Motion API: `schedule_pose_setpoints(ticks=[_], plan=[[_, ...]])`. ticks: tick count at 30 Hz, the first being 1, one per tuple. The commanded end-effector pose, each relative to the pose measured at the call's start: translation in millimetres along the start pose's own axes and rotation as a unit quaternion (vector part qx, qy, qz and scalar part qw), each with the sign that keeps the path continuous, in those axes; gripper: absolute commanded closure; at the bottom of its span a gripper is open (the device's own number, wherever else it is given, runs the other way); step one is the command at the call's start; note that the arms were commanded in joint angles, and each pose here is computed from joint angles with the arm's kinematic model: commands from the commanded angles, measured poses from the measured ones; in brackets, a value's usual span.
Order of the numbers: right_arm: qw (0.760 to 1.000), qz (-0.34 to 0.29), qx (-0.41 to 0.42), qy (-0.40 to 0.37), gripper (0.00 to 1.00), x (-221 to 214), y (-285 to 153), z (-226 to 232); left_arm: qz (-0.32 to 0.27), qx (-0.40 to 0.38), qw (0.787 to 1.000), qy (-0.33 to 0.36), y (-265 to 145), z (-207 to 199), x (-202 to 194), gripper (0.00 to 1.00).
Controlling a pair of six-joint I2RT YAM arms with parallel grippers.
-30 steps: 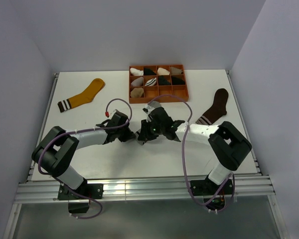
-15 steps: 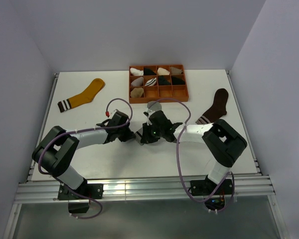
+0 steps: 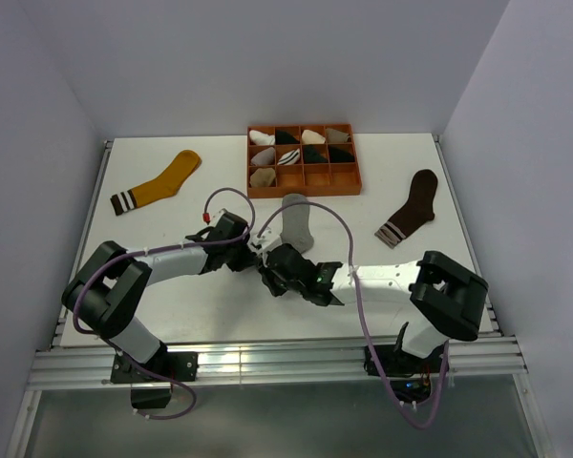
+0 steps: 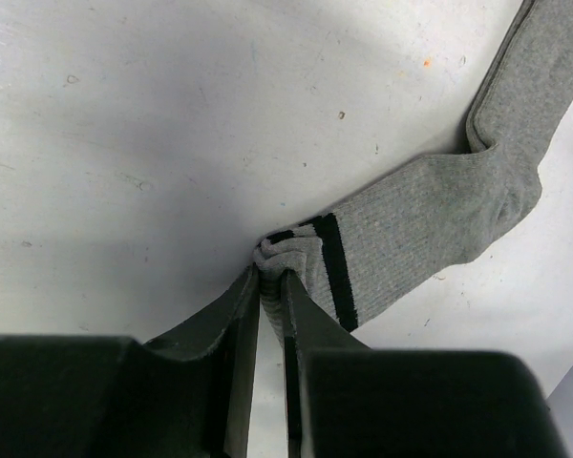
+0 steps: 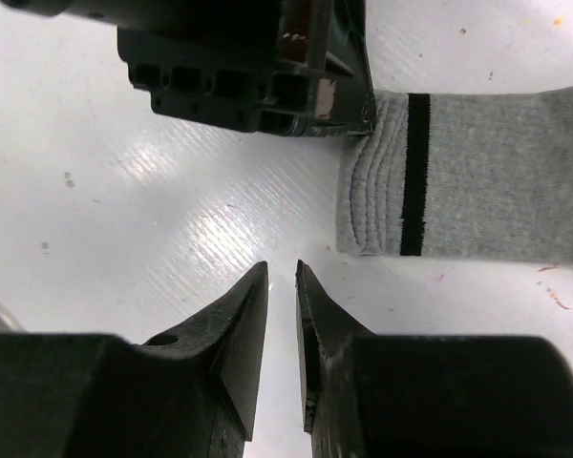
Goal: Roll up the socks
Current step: Roll the sock at the center of the board.
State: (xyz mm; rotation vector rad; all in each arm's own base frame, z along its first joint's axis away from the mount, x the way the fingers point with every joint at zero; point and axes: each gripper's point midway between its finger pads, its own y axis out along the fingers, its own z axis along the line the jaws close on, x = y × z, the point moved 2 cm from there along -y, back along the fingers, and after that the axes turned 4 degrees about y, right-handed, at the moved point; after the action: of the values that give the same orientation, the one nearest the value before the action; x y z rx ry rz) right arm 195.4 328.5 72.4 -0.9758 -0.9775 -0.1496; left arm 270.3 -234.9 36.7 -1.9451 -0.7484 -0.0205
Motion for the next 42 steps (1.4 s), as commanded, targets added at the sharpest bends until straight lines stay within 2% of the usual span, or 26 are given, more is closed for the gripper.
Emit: schedule_pose_setpoints(ticks=[1, 11, 18, 26, 42], plan=[[0.998, -0.037, -0.044, -0.041, 0.75, 10.9, 1.1, -8.4, 0.025, 0.103, 0.994, 0.037, 1.2, 51.1, -16.8, 0.82], [0.996, -0.015, -0.060, -0.063, 0.75, -1.7, 20.2, -9.5, 0.022, 0.100, 0.994, 0.040, -0.8, 46.1, -13.2, 0.82], [0.995, -0.025, -0.068, -0.063, 0.75, 1.8, 23.7, -11.7, 0.024, 0.102, 0.994, 0.041, 0.7, 47.2, -14.1, 0.82], [0.997, -0.048, -0.041, -0.050, 0.75, 16.2, 14.9, -1.0, 0.027, 0.103, 0.993, 0.043, 4.9, 46.0, -14.5, 0.82], [0.996, -0.040, -0.072, -0.034, 0.75, 13.6, 27.2, -18.6, 0.032, 0.102, 0.993, 0.045, 7.8, 46.2, -16.2, 0.82]])
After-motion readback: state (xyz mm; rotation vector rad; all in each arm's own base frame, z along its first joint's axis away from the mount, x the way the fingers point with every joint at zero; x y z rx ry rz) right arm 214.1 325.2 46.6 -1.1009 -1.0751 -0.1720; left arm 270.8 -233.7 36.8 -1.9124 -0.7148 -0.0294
